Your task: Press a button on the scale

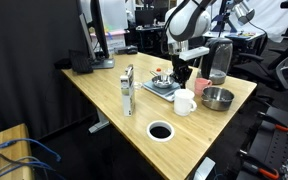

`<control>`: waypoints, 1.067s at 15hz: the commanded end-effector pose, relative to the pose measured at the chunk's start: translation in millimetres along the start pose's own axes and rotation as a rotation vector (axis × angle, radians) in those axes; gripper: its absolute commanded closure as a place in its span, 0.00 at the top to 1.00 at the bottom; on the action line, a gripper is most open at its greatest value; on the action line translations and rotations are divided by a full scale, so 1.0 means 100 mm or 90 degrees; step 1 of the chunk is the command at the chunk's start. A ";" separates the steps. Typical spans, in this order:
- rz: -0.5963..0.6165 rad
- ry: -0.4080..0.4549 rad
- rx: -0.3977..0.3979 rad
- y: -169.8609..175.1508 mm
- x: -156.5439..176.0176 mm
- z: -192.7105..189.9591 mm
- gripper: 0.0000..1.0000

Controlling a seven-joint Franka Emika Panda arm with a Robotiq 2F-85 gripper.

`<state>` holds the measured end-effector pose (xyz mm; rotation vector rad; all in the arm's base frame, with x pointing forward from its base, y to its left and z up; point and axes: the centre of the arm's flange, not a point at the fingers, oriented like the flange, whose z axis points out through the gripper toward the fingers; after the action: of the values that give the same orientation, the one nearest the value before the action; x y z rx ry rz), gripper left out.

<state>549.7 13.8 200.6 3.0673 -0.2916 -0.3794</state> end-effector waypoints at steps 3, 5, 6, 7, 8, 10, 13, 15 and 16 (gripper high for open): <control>0.003 -0.005 0.002 0.06 -0.07 0.16 0.00; 0.004 0.001 0.006 0.05 -0.07 0.16 0.00; 0.004 0.004 0.010 0.05 -0.07 0.17 0.00; 0.004 0.006 0.013 0.05 -0.07 0.17 0.00; 0.005 0.009 0.015 0.05 -0.07 0.17 0.00; 0.005 0.015 0.022 0.06 -0.07 0.17 0.00; 0.008 0.025 0.032 0.06 -0.07 0.18 0.00; 0.012 0.031 0.036 0.06 -0.08 0.18 0.00; 0.015 0.038 0.039 0.06 -0.08 0.19 0.00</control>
<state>544.1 10.5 201.4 3.0916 -0.3356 -0.3349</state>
